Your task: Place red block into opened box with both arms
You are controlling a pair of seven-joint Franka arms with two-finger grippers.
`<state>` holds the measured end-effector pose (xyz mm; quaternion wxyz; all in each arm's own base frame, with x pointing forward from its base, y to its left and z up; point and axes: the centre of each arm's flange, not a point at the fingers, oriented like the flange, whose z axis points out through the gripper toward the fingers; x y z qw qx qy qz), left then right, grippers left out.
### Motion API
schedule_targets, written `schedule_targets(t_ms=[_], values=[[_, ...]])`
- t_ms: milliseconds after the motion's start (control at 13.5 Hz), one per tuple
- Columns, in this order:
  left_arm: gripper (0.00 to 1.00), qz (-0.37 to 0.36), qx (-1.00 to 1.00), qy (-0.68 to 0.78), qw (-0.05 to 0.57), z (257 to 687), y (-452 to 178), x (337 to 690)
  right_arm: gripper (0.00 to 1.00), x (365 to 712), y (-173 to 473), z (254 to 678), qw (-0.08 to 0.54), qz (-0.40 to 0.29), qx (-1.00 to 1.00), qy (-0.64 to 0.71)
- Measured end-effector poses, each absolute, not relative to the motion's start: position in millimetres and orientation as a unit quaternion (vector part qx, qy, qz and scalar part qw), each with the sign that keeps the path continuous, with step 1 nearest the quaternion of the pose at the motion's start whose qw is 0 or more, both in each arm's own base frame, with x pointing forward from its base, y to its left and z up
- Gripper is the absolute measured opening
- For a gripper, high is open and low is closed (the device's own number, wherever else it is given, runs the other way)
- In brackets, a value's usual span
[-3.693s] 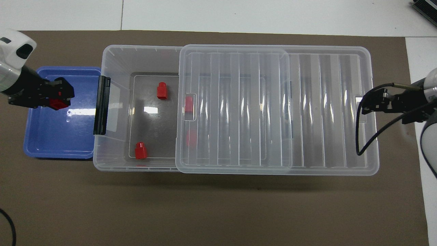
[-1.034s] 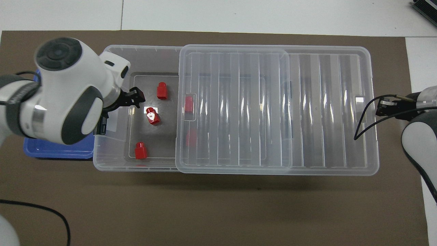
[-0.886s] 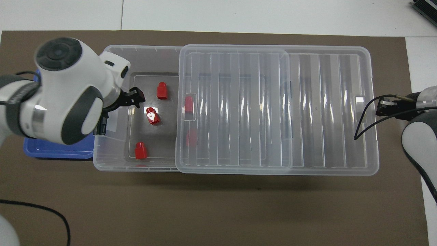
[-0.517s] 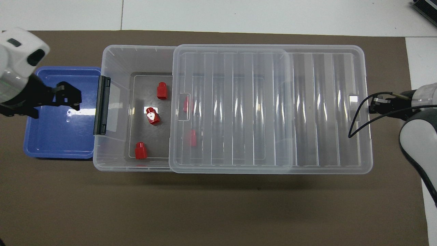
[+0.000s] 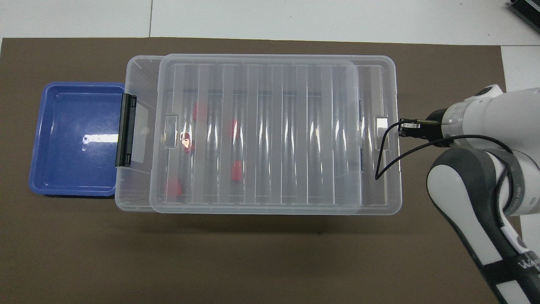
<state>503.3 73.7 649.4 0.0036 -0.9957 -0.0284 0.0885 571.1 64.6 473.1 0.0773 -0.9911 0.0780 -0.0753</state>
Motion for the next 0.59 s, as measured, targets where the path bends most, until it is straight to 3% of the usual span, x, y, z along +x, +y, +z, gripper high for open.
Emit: schedule_targets(t_ms=[591], values=[[1.0,0.039,-0.999,-0.012,0.005,617,67,502,0.01,564,124,472,0.086,-0.078,-0.991,0.062]])
